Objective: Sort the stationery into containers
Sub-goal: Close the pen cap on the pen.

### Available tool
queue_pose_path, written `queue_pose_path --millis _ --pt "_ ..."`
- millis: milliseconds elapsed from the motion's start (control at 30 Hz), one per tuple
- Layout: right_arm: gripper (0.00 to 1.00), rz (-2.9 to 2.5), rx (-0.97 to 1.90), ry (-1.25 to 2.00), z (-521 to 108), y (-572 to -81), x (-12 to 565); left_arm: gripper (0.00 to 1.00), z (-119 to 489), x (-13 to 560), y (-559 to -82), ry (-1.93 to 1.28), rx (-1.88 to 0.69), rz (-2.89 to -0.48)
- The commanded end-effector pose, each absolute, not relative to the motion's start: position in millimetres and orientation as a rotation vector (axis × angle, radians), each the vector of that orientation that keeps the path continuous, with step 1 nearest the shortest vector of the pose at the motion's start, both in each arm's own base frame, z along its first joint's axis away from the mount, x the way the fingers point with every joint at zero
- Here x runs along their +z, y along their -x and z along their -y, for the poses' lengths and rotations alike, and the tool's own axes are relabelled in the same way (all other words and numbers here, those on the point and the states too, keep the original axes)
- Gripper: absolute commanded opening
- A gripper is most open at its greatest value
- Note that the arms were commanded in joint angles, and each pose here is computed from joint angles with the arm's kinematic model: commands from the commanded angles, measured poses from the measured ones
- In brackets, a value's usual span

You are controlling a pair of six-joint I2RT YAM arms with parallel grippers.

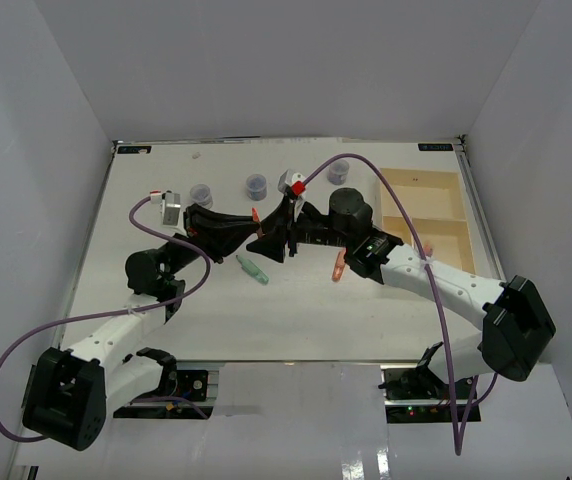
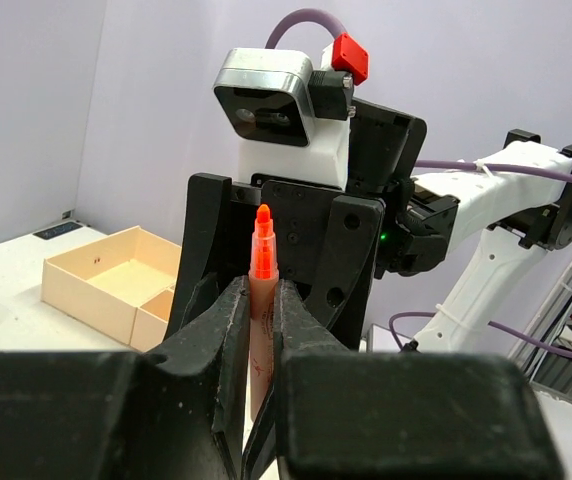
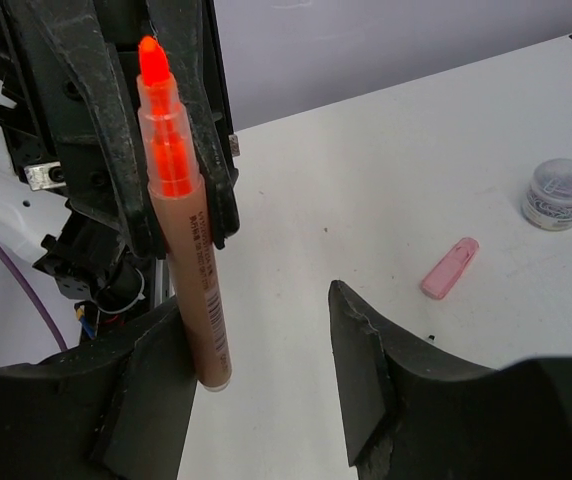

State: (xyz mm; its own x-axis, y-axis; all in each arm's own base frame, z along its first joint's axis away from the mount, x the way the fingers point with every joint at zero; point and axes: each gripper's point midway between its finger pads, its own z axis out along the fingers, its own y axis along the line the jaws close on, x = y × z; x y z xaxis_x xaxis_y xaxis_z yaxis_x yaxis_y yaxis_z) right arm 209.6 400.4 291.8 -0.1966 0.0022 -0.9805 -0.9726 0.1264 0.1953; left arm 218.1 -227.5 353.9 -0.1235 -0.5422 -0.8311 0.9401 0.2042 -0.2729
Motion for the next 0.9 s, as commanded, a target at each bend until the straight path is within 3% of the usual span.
queue_pose_path --millis 0,867 --pt "0.56 -1.267 1.26 0.996 -398.3 -208.2 344.3 0.0 226.4 358.7 -213.8 -0.49 -1.374 -1.026" --pt "0.4 -1.277 1.275 1.002 -401.0 -208.2 342.1 0.0 227.3 359.2 -218.7 -0.441 -1.418 -1.028"
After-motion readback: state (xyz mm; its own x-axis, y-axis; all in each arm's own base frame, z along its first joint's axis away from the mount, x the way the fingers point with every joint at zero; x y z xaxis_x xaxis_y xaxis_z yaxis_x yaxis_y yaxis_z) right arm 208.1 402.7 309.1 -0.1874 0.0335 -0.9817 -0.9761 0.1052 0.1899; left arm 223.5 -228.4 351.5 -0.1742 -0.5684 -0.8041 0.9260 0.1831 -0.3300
